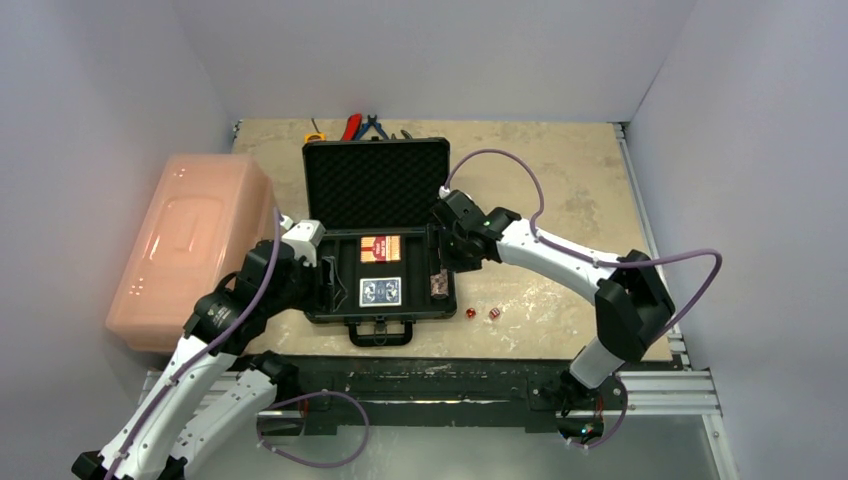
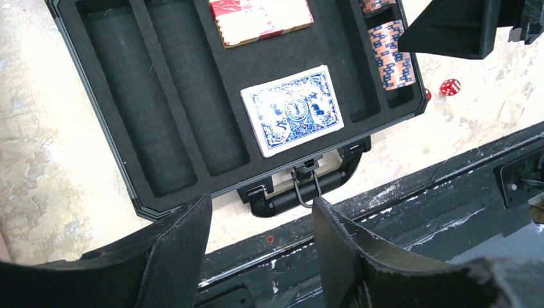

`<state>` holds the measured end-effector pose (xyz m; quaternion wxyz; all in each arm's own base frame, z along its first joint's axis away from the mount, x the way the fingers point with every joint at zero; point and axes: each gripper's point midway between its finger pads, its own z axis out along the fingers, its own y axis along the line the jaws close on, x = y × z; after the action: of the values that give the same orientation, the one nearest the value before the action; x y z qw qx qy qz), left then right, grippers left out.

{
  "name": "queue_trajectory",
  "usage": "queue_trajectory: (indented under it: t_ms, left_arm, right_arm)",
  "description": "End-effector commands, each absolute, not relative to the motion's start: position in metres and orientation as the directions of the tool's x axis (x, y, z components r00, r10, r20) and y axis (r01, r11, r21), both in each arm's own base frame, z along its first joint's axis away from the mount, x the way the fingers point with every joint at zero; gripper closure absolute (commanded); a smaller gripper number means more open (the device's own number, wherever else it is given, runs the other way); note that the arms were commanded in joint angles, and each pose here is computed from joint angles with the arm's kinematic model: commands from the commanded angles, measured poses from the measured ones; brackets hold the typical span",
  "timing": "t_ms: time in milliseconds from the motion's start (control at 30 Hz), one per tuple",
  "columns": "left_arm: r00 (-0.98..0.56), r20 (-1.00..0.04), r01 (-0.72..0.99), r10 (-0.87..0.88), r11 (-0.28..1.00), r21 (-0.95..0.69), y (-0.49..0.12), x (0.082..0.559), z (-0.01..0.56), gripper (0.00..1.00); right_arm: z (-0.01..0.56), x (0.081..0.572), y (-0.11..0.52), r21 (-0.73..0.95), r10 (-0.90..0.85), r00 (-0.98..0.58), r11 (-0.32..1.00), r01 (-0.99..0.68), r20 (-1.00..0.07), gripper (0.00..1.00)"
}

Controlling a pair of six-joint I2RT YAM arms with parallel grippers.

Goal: Pack up texas hold em set

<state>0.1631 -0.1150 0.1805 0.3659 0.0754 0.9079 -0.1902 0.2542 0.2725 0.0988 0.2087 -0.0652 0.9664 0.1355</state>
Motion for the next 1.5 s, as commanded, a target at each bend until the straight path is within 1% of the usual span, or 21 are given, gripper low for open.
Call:
queue_trajectory:
  t_ms: [0, 67, 333, 567, 800, 967, 1200, 1367, 1467]
  left_arm:
    - [-0.699, -0.715, 0.286, -0.007, 0.914, -0.288, -0.117, 0.167, 0.185, 0.42]
    - [-0.699, -0.715, 0.285, -0.008, 0.914, -0.289, -0.117, 0.167, 0.185, 0.42]
    - [-0.700, -0.714, 0.286, -0.004, 0.915, -0.285, -0.117, 0.166, 0.184, 0.42]
    - [-0.703, -0.711, 0.284, -0.001, 0.916, -0.282, -0.117, 0.166, 0.183, 0.42]
    - [-0.706, -0.708, 0.281, 0.001, 0.918, -0.279, -0.117, 0.167, 0.182, 0.42]
    - [-0.711, -0.703, 0.278, 0.003, 0.920, -0.277, -0.117, 0.167, 0.181, 0.42]
    - [-0.715, -0.699, 0.277, 0.005, 0.920, -0.276, -0.118, 0.167, 0.180, 0.42]
    - [-0.716, -0.698, 0.274, 0.005, 0.921, -0.275, -0.117, 0.167, 0.179, 0.42]
    - [-0.715, -0.699, 0.275, 0.006, 0.922, -0.273, -0.117, 0.167, 0.179, 0.42]
  right_arm:
    - [0.132, 0.262, 0.273, 0.238, -0.075, -0.865, 0.946, -0.219, -0.497, 0.37]
    - [0.137, 0.262, 0.272, 0.235, -0.091, -0.852, 0.941, -0.242, -0.515, 0.40]
    - [0.150, 0.250, 0.270, 0.264, -0.159, -0.809, 0.895, -0.360, -0.566, 0.45]
    - [0.146, 0.232, 0.273, 0.295, -0.213, -0.797, 0.850, -0.436, -0.565, 0.59]
    - [0.129, 0.212, 0.281, 0.278, -0.315, -0.780, 0.808, -0.519, -0.541, 0.71]
    - [0.113, 0.205, 0.286, 0.264, -0.346, -0.786, 0.808, -0.527, -0.513, 0.81]
    - [0.098, 0.205, 0.292, 0.232, -0.367, -0.785, 0.816, -0.529, -0.499, 0.93]
    - [0.088, 0.206, 0.290, 0.209, -0.378, -0.788, 0.825, -0.525, -0.486, 1.00]
    - [0.081, 0.209, 0.287, 0.186, -0.380, -0.792, 0.837, -0.514, -0.477, 1.00]
